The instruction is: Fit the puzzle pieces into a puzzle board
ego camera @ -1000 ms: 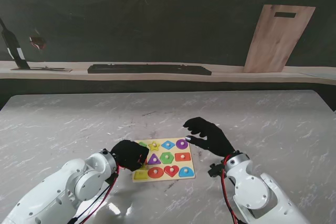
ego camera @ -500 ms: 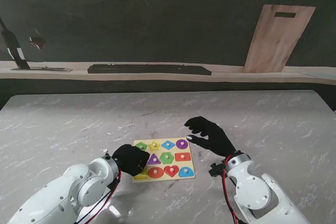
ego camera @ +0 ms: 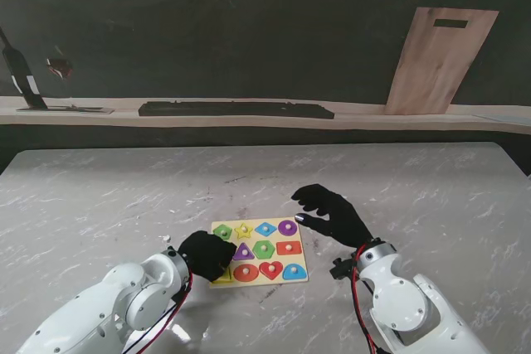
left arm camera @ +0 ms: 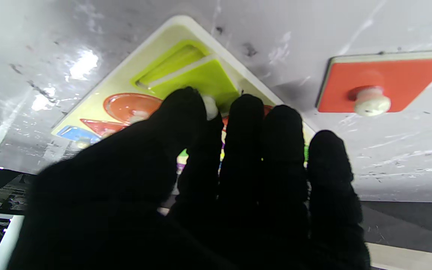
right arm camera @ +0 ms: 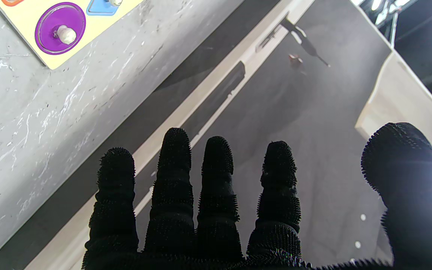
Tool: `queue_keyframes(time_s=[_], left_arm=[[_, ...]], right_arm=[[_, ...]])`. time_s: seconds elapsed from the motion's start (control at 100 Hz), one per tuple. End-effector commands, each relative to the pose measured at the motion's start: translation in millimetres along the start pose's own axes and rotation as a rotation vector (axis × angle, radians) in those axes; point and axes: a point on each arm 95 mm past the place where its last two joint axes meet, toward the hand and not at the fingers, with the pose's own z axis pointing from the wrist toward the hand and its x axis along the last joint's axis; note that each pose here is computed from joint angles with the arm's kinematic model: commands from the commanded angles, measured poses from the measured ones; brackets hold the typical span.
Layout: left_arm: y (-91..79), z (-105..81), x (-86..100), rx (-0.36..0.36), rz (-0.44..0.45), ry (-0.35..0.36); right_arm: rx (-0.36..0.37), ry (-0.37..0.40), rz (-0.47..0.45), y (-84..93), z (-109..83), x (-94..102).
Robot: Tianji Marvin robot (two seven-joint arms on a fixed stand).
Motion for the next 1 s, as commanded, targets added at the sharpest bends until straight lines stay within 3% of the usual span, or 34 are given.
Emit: queue_keyframes(time_s=[0.0, 0.99], left_arm=[[2.6, 0.6, 0.7, -0.006, -0.009, -0.006], [6.5, -4.3, 14.1, -0.003, -0.018, -0.038]], right_arm=[[0.002, 0.004, 0.006, -3.5, -1.3, 1.7], [-0.007, 0.005, 0.003, -2.1, -2.2, 1.5]])
